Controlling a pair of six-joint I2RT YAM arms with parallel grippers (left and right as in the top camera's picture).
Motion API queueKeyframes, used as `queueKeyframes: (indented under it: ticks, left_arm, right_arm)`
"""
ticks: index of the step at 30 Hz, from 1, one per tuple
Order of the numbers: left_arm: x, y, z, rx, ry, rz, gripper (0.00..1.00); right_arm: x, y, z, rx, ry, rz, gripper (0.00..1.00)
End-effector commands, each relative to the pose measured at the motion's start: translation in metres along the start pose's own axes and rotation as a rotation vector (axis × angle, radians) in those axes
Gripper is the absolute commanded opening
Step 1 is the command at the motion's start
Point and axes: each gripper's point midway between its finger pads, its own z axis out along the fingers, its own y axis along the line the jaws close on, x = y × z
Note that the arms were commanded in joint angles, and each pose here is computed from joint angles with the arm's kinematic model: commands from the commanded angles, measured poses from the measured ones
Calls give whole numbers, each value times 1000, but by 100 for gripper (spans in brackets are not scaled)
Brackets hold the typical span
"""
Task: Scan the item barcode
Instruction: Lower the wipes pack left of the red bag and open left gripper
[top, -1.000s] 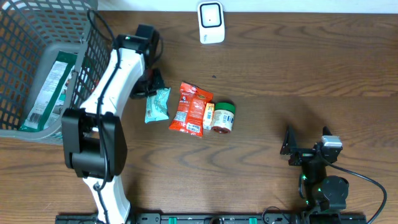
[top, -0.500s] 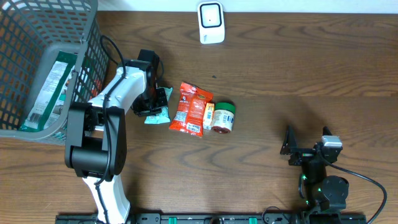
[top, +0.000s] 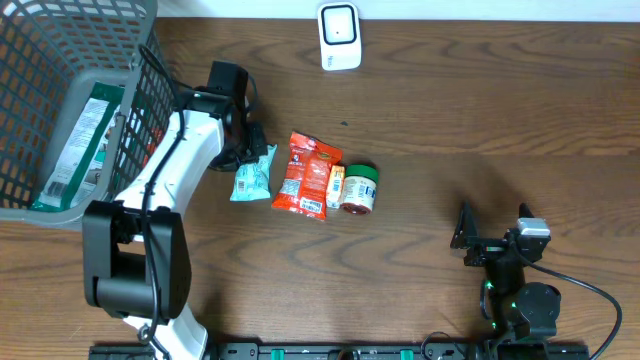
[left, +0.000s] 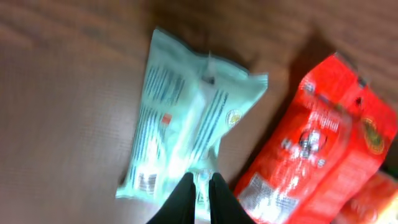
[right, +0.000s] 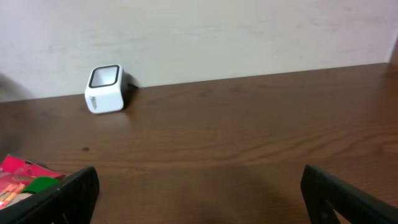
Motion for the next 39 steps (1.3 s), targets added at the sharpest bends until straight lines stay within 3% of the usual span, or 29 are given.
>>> queueKeyframes:
  ticks: [1,8,14,15,18,19,27,29,35,39]
  left_arm:
    - [15,12,30,-32,52,-48,11]
    - [32,23,73,-47,97,-59,12]
    - [2,-7,9,81,-63,-8,40]
    - [2,-8,-2,88,-80,-5,40]
    - [14,-4,-3,72,-38,-12,9]
    - [22,-2,3,61,-9,-13,8]
    - [81,-1,67,18,125,54,8]
    - [76,-7,61,29,106,63,8]
    - [25,-25,-11,66,-136,80,9]
    - [2,8,-38,-112,-293,53,9]
  right_arm:
    - [0,-3,0,15,-2,-7,99]
    - [0,-3,0,15,-2,-7,99]
    - [0,-3,0,15,-2,-7,99]
    - [0,-3,0,15,-2,-7,99]
    - [0,-3,0,15,-2,-7,99]
    - [0,-3,0,15,-2,-7,99]
    - [0,-3,0,15,-2,-7,99]
    - [0,-3,0,15,-2,-7,99]
    - [0,-3,0,15,-2,-7,99]
    - [0,-3,0,15,-2,-7,99]
